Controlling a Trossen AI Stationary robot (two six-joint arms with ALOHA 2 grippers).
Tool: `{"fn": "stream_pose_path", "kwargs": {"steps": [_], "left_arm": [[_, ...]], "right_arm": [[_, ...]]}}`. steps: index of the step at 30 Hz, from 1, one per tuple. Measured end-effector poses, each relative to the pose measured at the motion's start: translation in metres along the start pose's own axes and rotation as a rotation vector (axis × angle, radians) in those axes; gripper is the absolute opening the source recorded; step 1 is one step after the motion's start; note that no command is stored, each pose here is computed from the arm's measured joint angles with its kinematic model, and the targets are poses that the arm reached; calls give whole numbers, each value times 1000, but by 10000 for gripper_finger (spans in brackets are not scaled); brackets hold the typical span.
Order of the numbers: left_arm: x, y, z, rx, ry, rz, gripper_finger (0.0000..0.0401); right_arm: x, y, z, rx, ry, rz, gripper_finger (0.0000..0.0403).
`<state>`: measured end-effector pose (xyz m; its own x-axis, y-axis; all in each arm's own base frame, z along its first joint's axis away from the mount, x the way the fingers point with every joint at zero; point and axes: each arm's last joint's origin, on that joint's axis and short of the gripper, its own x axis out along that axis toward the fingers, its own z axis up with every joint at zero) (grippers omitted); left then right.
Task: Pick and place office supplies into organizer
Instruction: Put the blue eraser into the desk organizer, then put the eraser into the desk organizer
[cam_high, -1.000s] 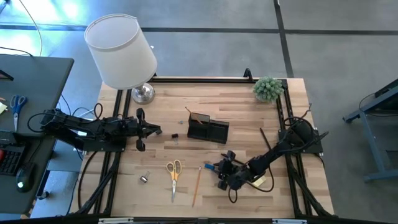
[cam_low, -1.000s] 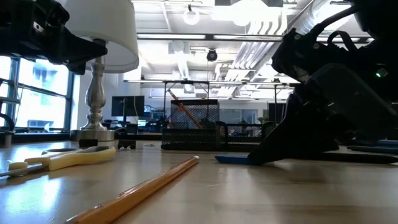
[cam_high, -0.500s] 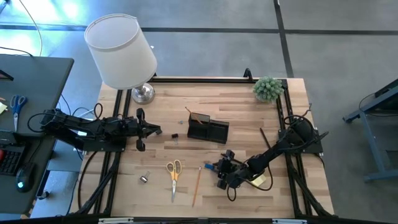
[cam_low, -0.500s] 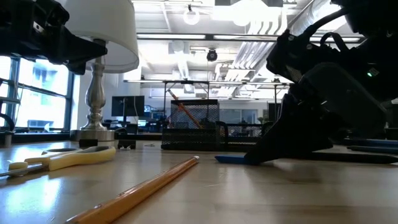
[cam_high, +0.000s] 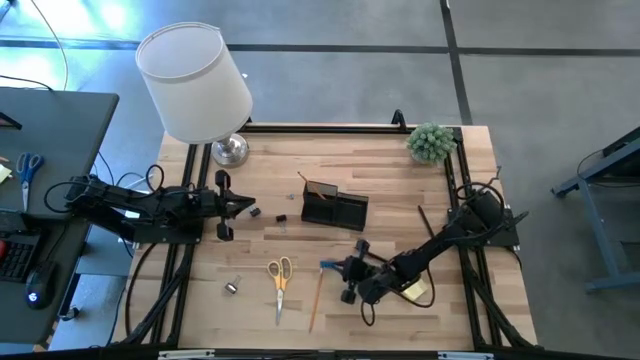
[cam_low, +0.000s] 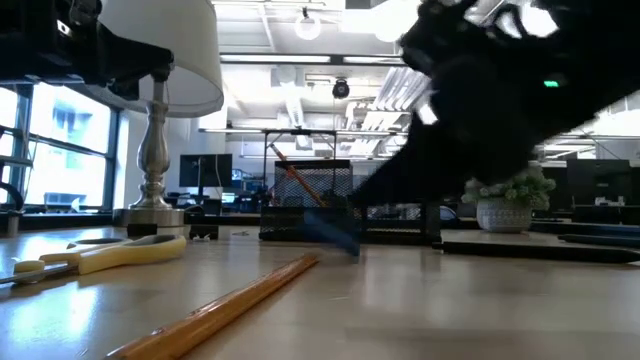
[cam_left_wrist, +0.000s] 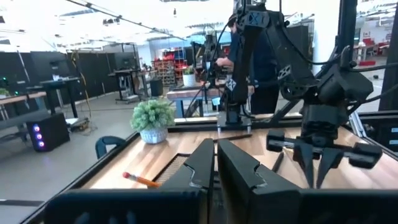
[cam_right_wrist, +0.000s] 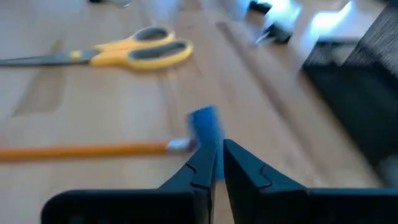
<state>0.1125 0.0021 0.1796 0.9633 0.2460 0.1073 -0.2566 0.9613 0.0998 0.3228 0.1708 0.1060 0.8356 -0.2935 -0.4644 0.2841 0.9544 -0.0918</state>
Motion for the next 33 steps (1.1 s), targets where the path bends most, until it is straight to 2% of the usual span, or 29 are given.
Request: {"fn": "stream_pose_path", "kwargs": {"steps": [5, 7, 9, 12, 16, 20, 27, 33], "left_arm": [[0, 0, 2, -4, -22, 3, 12], [0, 0, 3, -6, -28, 4, 12], [0, 0, 3, 2, -25, 4, 12], [0, 0, 2, 11, -22, 4, 12], [0, 0, 2, 12, -18, 3, 12], [0, 0, 1, 14, -13, -4, 12], [0, 0, 3, 9, -33, -4, 12], [0, 0, 5, 23, -52, -1, 12]], "right_arm": [[23, -19, 27, -122, -4, -104, 14], [35, -30, 37, -135, 10, -114, 6], [44, -39, 44, -130, 43, -74, 1], [52, -47, 47, -63, 120, 49, 9], [51, -42, 46, 59, 184, 168, 48], [37, -22, 41, 97, 191, 222, 102], [16, -1, 28, 106, 173, 84, 180], [22, 4, 13, 143, 197, 64, 211]]}}
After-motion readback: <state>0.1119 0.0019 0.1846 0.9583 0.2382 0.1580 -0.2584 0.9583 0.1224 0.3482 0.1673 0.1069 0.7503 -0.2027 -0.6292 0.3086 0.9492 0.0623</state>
